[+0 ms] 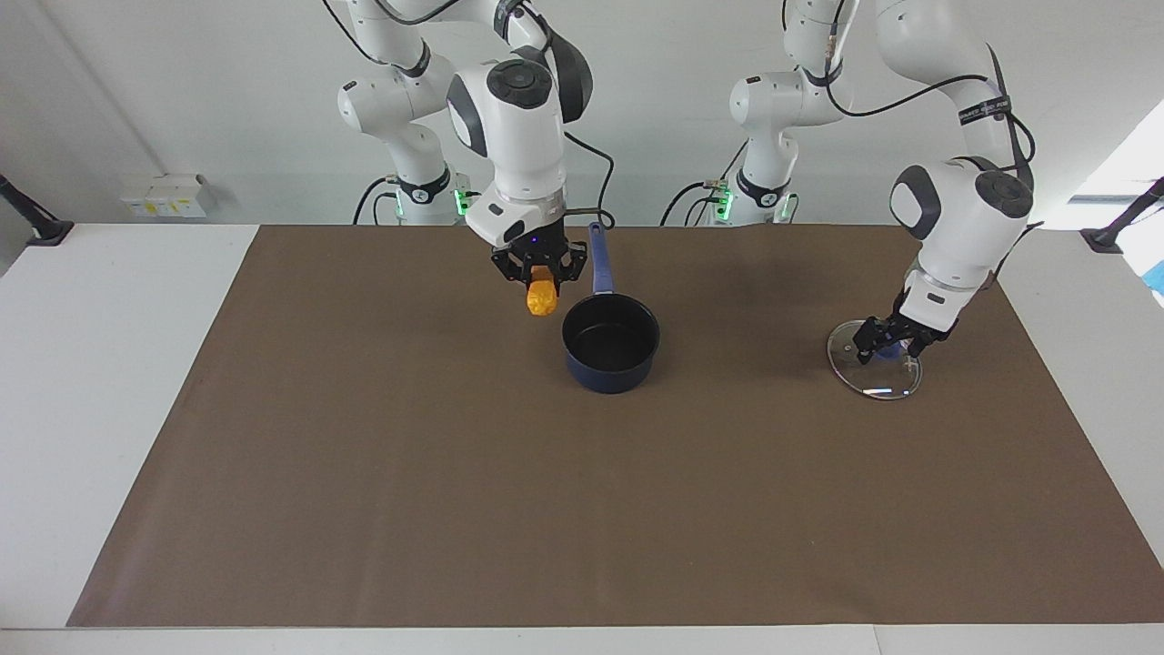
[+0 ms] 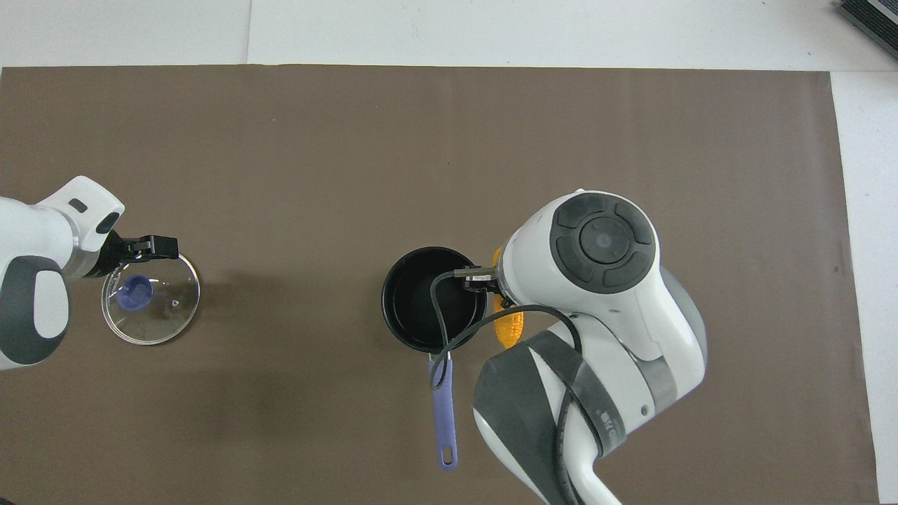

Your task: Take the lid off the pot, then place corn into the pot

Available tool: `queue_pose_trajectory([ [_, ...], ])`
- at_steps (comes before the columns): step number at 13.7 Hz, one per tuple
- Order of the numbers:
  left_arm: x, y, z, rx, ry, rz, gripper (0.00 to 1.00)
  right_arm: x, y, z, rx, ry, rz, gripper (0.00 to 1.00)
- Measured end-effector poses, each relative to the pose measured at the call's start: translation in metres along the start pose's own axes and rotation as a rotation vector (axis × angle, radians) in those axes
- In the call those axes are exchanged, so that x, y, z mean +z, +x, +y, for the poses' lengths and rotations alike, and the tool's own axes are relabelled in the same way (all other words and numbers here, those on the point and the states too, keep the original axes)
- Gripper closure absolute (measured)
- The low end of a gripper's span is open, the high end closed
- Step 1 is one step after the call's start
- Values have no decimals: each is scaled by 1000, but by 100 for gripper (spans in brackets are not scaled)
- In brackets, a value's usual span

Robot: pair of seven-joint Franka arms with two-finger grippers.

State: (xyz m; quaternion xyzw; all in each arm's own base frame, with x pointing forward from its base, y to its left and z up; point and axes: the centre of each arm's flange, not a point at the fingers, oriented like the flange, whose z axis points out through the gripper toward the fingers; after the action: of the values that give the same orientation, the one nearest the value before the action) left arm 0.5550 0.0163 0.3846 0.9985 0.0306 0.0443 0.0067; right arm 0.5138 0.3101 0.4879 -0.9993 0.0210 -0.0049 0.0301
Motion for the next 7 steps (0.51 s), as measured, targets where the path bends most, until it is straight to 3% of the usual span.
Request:
queue_pose_trajectory([
  [7, -53, 17, 42, -47, -23, -51, 0, 55, -17, -74, -8, 12, 3, 60],
])
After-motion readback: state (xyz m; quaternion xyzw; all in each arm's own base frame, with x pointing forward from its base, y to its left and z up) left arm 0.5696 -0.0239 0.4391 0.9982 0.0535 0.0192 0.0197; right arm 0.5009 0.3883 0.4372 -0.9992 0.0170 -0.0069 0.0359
